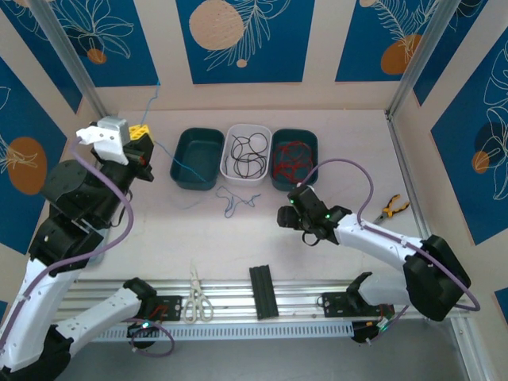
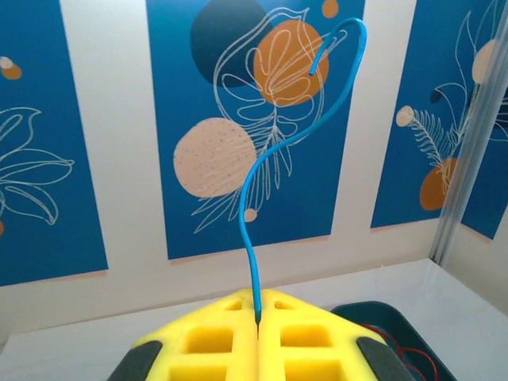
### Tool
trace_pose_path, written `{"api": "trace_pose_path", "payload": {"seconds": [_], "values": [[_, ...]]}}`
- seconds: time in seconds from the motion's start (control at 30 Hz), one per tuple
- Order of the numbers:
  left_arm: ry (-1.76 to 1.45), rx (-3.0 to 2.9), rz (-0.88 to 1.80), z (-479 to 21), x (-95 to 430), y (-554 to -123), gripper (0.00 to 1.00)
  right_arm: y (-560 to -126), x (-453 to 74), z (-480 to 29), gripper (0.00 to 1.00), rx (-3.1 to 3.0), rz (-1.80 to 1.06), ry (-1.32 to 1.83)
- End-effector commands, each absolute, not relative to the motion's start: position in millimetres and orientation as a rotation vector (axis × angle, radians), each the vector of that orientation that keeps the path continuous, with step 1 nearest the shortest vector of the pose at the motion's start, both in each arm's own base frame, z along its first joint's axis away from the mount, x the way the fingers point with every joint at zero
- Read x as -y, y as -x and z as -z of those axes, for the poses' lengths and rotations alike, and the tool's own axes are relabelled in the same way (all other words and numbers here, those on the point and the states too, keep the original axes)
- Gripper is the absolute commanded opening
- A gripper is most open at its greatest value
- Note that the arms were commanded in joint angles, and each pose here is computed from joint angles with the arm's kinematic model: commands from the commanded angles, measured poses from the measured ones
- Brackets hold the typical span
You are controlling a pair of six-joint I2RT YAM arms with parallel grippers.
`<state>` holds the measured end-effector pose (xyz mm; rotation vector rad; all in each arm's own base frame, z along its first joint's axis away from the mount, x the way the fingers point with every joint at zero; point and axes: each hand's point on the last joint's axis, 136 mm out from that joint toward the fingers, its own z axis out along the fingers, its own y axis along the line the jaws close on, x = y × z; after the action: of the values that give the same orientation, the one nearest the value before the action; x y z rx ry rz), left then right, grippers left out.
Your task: Untangle the cables
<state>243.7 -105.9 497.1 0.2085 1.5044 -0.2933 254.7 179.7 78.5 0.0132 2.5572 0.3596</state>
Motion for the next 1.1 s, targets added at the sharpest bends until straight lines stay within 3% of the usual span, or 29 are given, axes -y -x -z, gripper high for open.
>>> {"api": "trace_pose_path", "payload": {"seconds": [0.0, 0.37, 0.47, 0.57, 0.83, 1.07], "values": [[-0.214, -1.456, 0.346, -517.0, 113.3, -244.6, 0.0, -258.3, -188.4, -100.1, 0.66, -2.495, -0.395, 0.076], [-0.222, -1.371, 0.198, -560.6, 115.0, -272.1, 0.0, -259.7, -172.9, -121.1, 0.79, -2.432, -0.415, -0.038], [-0.223, -1.351, 0.132, -573.6, 117.6, -288.1, 0.0, -259.6, -163.8, -126.6, 0.95, -2.411, -0.393, -0.083], [-0.224, -1.325, 0.083, -589.1, 121.7, -305.0, 0.0, -258.7, -154.0, -130.7, 0.99, -2.393, -0.38, -0.129], [-0.232, -1.246, 0.039, -620.5, 143.3, -355.9, 0.0, -257.7, -133.3, -137.9, 0.99, -2.337, -0.386, -0.221], [-0.208, -1.272, -0.014, -610.2, 144.0, -413.1, 0.0, -260.9, -128.6, -136.5, 0.99, -2.345, -0.378, -0.228]]}}
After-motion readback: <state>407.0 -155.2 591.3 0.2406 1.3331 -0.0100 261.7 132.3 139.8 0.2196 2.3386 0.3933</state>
